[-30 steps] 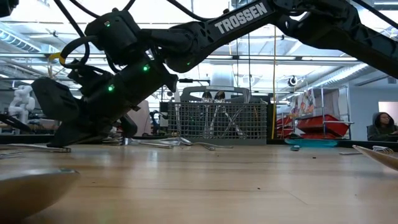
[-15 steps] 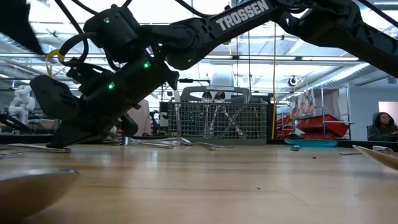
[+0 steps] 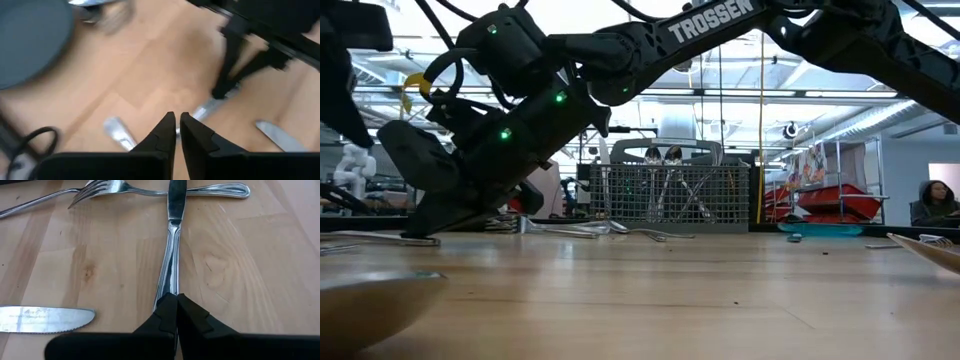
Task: Sort silverware
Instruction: Put the knife into the silverware basket
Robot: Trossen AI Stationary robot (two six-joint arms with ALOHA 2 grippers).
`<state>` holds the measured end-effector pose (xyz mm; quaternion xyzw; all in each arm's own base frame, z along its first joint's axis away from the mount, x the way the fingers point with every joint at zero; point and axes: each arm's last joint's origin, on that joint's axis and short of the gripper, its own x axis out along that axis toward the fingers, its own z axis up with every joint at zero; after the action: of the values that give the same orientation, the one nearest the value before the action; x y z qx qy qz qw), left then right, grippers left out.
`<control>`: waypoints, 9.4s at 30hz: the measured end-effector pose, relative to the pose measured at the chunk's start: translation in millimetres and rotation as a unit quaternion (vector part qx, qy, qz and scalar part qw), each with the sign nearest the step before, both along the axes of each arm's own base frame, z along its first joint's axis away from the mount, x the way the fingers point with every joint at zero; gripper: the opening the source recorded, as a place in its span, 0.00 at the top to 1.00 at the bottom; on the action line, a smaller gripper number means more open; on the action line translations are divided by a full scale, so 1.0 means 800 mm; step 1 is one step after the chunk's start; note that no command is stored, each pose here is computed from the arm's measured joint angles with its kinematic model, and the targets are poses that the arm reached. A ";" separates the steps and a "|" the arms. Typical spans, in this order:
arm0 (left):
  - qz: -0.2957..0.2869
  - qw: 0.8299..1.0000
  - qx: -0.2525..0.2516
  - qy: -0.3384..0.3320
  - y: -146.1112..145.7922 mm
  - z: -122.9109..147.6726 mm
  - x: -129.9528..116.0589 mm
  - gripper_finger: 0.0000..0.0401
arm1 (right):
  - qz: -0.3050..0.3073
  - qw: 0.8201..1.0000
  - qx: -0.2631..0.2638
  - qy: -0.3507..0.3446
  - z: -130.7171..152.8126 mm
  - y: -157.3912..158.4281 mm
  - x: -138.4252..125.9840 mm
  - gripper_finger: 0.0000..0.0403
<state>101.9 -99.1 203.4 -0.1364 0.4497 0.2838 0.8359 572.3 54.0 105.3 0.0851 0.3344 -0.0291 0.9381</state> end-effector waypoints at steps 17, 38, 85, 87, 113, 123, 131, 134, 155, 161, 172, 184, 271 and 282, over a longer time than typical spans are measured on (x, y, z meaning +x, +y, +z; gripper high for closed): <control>-0.186 0.981 -0.013 0.044 -0.006 -0.043 0.013 0.71 | 0.074 0.997 0.030 0.002 0.004 0.004 -0.001 0.84; -0.340 0.936 0.029 0.091 0.011 -0.062 0.031 0.69 | 0.143 0.989 0.012 0.021 0.005 0.006 -0.005 0.63; -0.281 0.958 0.001 0.063 0.031 -0.096 0.051 0.91 | 0.134 0.987 -0.092 0.015 0.124 -0.009 -0.033 0.63; -0.277 0.959 0.005 0.055 0.030 -0.092 0.054 0.98 | 0.136 0.986 -0.091 0.031 0.122 -0.012 -0.036 0.63; -0.314 0.947 0.021 0.058 0.029 -0.083 0.054 0.89 | 0.171 0.980 -0.083 0.053 0.078 -0.008 -0.028 0.63; -0.310 0.948 0.004 0.079 0.032 -0.081 0.048 0.71 | 0.170 0.982 -0.065 0.048 0.079 -0.008 -0.028 0.63; -0.296 0.949 0.006 0.110 0.036 -0.084 0.041 0.64 | 0.173 0.982 -0.063 0.047 0.079 -0.008 -0.028 0.63; -0.285 0.953 0.007 0.104 0.036 -0.084 0.042 0.62 | 0.185 0.980 -0.051 0.045 0.079 -0.007 -0.028 0.63; -0.235 0.966 -0.041 0.103 0.045 -0.117 0.022 0.87 | 0.177 0.982 -0.039 0.046 0.079 -0.007 -0.028 0.63; -0.228 0.968 -0.039 0.100 0.044 -0.113 0.026 0.87 | 0.175 0.983 -0.042 0.034 0.082 -0.011 -0.025 0.63; -0.214 0.973 -0.021 0.082 0.042 -0.104 0.033 1.00 | 0.167 0.980 -0.107 0.014 0.070 -0.028 -0.016 0.63; -0.215 0.973 -0.018 0.078 0.042 -0.104 0.033 1.00 | 0.133 0.984 -0.110 0.050 0.022 -0.038 -0.011 0.63; -0.074 0.919 0.194 -0.336 0.083 0.136 0.006 0.87 | -0.130 0.961 -0.244 0.021 0.338 -0.257 -0.175 1.00; -0.070 0.916 0.189 -0.348 0.082 0.139 0.007 0.87 | -0.082 0.907 -0.328 0.252 0.334 -0.264 -0.236 1.00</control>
<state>107.8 -33.4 314.5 -0.0343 0.0766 0.2390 0.9674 383.8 -157.1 372.5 -0.2109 0.5228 -0.2346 0.7919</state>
